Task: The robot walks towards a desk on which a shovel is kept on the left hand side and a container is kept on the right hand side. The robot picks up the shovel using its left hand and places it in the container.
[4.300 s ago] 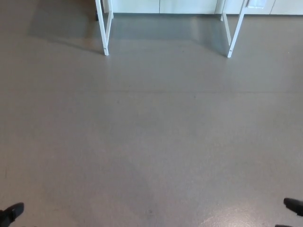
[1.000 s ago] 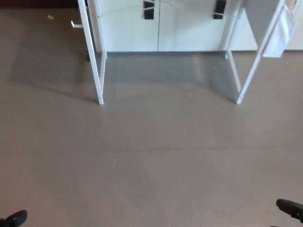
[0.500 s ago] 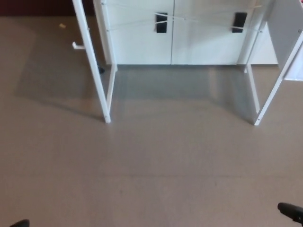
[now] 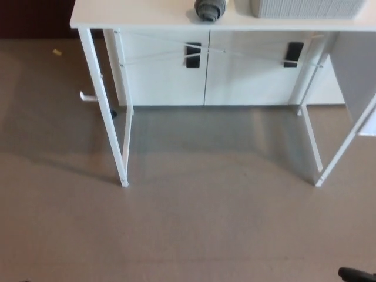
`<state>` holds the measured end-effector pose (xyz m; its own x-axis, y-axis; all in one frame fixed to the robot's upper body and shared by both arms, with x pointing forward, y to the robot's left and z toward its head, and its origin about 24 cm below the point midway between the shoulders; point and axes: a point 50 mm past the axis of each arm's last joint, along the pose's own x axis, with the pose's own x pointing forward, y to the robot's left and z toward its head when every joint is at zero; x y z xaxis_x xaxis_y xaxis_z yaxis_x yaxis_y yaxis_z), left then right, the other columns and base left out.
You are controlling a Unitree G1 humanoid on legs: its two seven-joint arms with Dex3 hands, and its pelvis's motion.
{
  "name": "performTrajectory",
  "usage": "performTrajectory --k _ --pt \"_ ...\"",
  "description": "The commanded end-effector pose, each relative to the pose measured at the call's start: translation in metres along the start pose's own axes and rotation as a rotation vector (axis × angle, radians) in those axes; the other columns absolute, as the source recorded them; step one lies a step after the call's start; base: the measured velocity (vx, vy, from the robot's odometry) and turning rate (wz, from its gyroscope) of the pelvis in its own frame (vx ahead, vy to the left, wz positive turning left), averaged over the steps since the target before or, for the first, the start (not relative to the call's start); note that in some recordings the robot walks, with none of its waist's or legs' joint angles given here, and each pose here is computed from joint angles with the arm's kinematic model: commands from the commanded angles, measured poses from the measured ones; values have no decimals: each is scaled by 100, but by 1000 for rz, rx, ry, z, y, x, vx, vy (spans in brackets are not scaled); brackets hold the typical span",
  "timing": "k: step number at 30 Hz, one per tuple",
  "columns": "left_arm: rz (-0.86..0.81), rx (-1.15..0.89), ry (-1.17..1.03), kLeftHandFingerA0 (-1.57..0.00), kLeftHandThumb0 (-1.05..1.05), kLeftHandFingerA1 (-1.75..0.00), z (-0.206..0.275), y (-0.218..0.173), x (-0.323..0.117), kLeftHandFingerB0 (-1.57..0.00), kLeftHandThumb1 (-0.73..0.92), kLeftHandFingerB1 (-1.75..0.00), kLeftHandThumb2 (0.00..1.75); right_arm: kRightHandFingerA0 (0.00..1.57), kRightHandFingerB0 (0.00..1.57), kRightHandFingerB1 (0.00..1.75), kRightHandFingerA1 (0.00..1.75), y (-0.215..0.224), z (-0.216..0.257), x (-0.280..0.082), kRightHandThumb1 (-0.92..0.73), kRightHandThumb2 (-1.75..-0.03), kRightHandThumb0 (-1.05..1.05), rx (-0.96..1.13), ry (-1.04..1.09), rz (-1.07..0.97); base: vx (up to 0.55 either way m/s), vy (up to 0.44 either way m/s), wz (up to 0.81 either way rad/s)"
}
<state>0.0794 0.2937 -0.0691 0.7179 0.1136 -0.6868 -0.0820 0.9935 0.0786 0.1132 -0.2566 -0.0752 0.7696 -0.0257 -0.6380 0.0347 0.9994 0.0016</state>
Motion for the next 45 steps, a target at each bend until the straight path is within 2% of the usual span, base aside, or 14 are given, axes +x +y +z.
performTrajectory --k 1,4,5,12,20,21,24,25,30,37,45 --pt "-7 44 -19 -10 -25 -51 -4 1 -5 -10 51 -49 101 54 40 52 58 -6 -4 -5 -39 -70 -45 -36 -13 -12 252 -141 20" --pt "-21 40 -6 -10 -25 -50 -15 -2 -15 -10 51 -49 101 52 39 51 57 -5 -14 -13 -41 -69 -43 -23 8 0 300 -225 18" --pt "-21 36 -5 -28 -44 -31 -17 -3 -16 -25 68 -30 61 52 39 51 57 -5 -17 -14 -40 -69 -43 -24 13 0 266 -216 27" --pt "-16 5 -25 -33 -44 -32 -24 -21 -27 -30 67 -31 61 55 40 53 59 0 -26 -21 -41 -70 -44 -42 30 13 155 -94 -6" --pt "-35 32 -91 -30 -46 -31 -18 -39 -25 -29 69 -30 61 51 40 51 57 2 -24 -20 -42 -69 -42 -27 16 18 78 110 -2" --pt "-36 12 -96 -31 -45 -31 -19 -43 -24 -29 69 -31 61 55 42 43 50 2 -23 -21 -50 -54 -36 -34 14 20 79 105 11" --pt "-40 -2 -109 -29 -45 -31 -15 -47 -18 -28 69 -30 61 56 42 44 50 4 -20 -19 -49 -54 -36 -26 4 18 86 55 5" --pt "-36 2 -117 -29 -46 -31 -14 -48 -17 -28 69 -31 61 51 40 51 57 5 -20 -17 -41 -69 -42 -16 3 20 94 2 6" --pt "-17 -3 -126 -30 -48 -31 -14 -46 -14 -32 67 -31 61 54 41 53 58 7 -17 -15 -40 -70 -44 -25 -18 23 93 -72 6" --pt "-5 33 -118 -31 -47 -31 -14 -35 -13 -29 67 -31 61 51 39 51 57 6 -13 -12 -41 -70 -44 -43 -22 33 134 -205 0" --pt "-2 40 -118 -33 -47 -32 -14 -33 -12 -32 66 -31 60 52 38 51 57 8 -9 -12 -42 -70 -43 -54 -27 40 191 50 -11"
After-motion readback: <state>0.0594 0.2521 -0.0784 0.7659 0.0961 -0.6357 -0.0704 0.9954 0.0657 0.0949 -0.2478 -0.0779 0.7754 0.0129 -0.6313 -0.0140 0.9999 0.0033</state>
